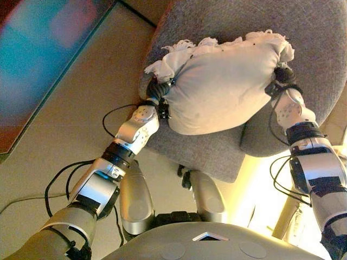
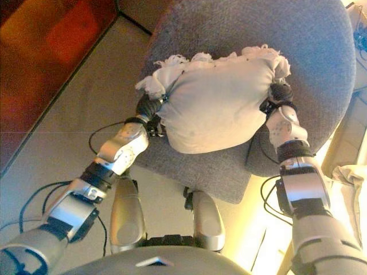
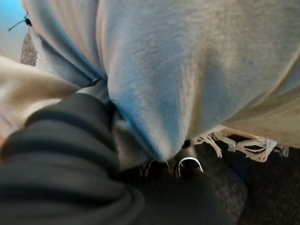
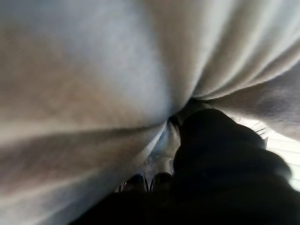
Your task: Pick up the cushion and take it to the sofa
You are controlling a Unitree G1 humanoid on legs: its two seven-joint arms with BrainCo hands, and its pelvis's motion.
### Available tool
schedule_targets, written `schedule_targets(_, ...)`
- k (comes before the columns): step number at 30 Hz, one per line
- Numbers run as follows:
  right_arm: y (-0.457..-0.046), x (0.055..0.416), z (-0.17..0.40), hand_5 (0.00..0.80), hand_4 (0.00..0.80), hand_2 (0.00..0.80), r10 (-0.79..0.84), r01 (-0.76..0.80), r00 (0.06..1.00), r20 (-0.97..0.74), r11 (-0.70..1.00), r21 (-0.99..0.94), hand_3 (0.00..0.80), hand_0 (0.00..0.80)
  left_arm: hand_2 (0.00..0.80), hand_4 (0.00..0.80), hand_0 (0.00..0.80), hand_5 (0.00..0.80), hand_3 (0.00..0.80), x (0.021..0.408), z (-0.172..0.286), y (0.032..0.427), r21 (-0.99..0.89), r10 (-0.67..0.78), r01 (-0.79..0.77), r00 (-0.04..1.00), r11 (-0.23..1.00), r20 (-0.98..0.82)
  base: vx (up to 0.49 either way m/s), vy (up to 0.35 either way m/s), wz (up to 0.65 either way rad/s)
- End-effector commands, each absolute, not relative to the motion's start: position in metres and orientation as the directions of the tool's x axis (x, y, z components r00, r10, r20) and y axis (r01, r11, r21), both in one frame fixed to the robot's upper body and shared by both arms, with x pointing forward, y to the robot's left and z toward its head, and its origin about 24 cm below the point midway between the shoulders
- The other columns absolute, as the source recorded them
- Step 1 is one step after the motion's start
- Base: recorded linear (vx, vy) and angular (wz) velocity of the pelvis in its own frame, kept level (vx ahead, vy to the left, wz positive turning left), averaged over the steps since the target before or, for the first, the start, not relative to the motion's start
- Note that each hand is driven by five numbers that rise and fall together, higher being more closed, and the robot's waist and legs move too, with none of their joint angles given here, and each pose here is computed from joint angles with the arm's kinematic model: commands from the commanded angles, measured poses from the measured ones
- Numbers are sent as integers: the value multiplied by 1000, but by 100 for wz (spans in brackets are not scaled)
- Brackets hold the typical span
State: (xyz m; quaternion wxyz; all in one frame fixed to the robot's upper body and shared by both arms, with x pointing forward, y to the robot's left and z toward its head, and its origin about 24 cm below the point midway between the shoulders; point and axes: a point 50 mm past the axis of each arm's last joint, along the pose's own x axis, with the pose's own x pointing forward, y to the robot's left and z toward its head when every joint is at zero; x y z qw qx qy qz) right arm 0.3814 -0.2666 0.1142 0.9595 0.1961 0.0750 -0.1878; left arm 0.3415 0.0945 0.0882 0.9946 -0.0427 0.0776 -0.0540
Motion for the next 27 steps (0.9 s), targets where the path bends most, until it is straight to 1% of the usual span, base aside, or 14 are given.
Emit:
schedule_targets(1, -264, 390, 141, 800, 800, 800, -316, 339, 941, -125, 855, 393, 800, 800, 800, 800, 800, 800, 800, 338, 122, 64, -82, -236, 236, 972, 968, 5, 2, -27, 3)
schedule_targets(6, -255, 394, 162, 800, 800, 800, -256, 238, 967, 3, 905, 353, 800, 800, 800, 800, 800, 800, 800, 338, 125, 68, -78, -201, 204, 979, 976, 37, 0, 0, 0)
schedule_targets(9, -257, 393, 162, 800, 800, 800, -260, 248, 966, -6, 913, 323, 800, 800, 800, 800, 800, 800, 800, 338, 123, 71, -84, -202, 204, 979, 975, 31, 6, 11, 3)
schedule_targets(10, -259, 392, 161, 571, 571, 571, -267, 257, 964, -15, 911, 322, 571, 571, 800, 800, 800, 800, 800, 338, 122, 72, -82, -202, 203, 979, 976, 24, 7, 14, 5)
schedule_targets(11, -261, 392, 160, 166, 166, 166, -270, 263, 962, -23, 910, 320, 166, 166, 800, 800, 800, 800, 800, 338, 121, 73, -83, -199, 200, 980, 976, 16, 14, 8, 4)
schedule_targets(12, -264, 391, 157, 0, 0, 0, -275, 273, 961, -38, 908, 317, 0, 0, 612, 612, 612, 612, 612, 338, 119, 74, -89, -198, 198, 980, 976, 7, 0, 0, 0)
schedule_targets(13, -266, 390, 156, 0, 0, 0, -283, 283, 958, -46, 906, 314, 0, 0, 154, 154, 154, 154, 154, 338, 118, 74, -91, -196, 195, 981, 976, 3, 0, 0, 0)
schedule_targets(14, -268, 390, 155, 0, 0, 0, -288, 289, 956, -52, 903, 317, 0, 0, 0, 0, 0, 0, 0, 338, 118, 75, -90, -191, 190, 982, 978, -2, 0, 0, 0)
schedule_targets(21, -276, 387, 154, 0, 0, 0, -309, 311, 949, -59, 895, 320, 0, 0, 0, 0, 0, 0, 0, 338, 115, 79, -98, -154, 152, 988, 983, -15, -4, 0, 2)
schedule_targets(27, -288, 382, 150, 0, 0, 0, -359, 366, 930, -81, 874, 321, 0, 0, 0, 0, 0, 0, 0, 337, 112, 87, -91, -125, 123, 992, 988, -7, 14, 28, 0)
